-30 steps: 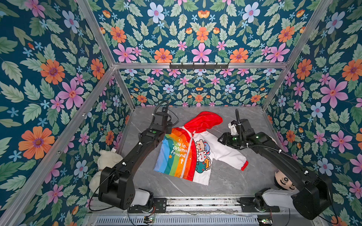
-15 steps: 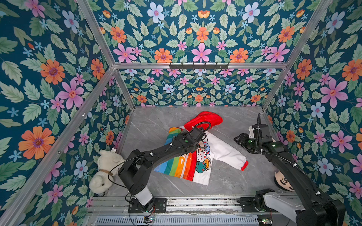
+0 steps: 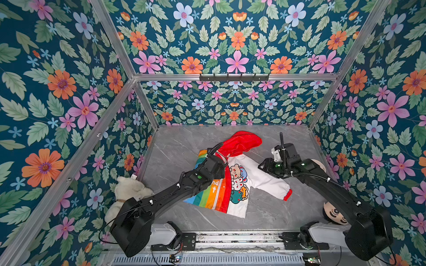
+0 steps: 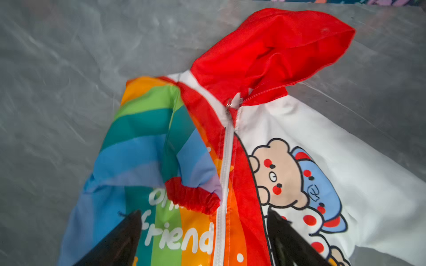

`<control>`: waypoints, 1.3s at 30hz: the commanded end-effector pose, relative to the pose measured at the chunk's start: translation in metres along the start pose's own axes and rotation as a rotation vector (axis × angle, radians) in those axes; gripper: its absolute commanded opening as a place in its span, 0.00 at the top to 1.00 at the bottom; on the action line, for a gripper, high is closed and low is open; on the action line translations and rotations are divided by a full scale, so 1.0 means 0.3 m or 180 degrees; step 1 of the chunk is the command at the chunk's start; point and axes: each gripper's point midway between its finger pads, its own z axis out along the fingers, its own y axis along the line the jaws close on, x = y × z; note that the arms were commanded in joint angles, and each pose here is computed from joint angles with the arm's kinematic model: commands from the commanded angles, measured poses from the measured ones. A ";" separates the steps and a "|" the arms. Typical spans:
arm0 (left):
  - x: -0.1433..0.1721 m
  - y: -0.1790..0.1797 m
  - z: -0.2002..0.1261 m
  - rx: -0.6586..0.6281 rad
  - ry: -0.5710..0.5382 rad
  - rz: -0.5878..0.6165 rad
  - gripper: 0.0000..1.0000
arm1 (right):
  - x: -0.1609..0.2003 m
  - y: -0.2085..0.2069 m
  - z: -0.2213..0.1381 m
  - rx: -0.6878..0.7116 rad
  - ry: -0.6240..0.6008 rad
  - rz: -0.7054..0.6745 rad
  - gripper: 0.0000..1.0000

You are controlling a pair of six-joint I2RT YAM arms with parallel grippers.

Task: Unzip the jacket
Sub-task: Flatten out the jacket at the center of the board.

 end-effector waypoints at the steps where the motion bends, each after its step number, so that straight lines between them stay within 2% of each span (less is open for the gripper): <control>1: 0.000 0.006 0.027 0.0395 0.0001 -0.1013 0.22 | -0.010 0.108 0.041 -0.0157 -0.0191 -0.0478 0.45; 5: 0.015 0.036 0.069 0.0664 0.0080 -0.1253 0.30 | 0.031 0.200 0.107 -0.0231 -0.0259 -0.0901 0.45; 11: 0.027 0.028 0.128 0.0770 0.0215 -0.1252 0.42 | 0.019 0.205 0.170 -0.0261 -0.0331 -0.0733 0.46; 19: 0.073 0.064 0.184 0.0443 0.0434 -0.1178 0.47 | 0.025 0.175 0.174 -0.0127 -0.0302 -0.0675 0.47; 30: 0.076 0.105 0.223 0.0078 0.0545 -0.0991 0.62 | 0.034 0.166 0.173 -0.0094 -0.0260 -0.0651 0.47; 39: 0.088 0.123 0.243 -0.0089 0.0619 -0.0904 0.59 | 0.039 0.162 0.169 -0.0076 -0.0232 -0.0650 0.48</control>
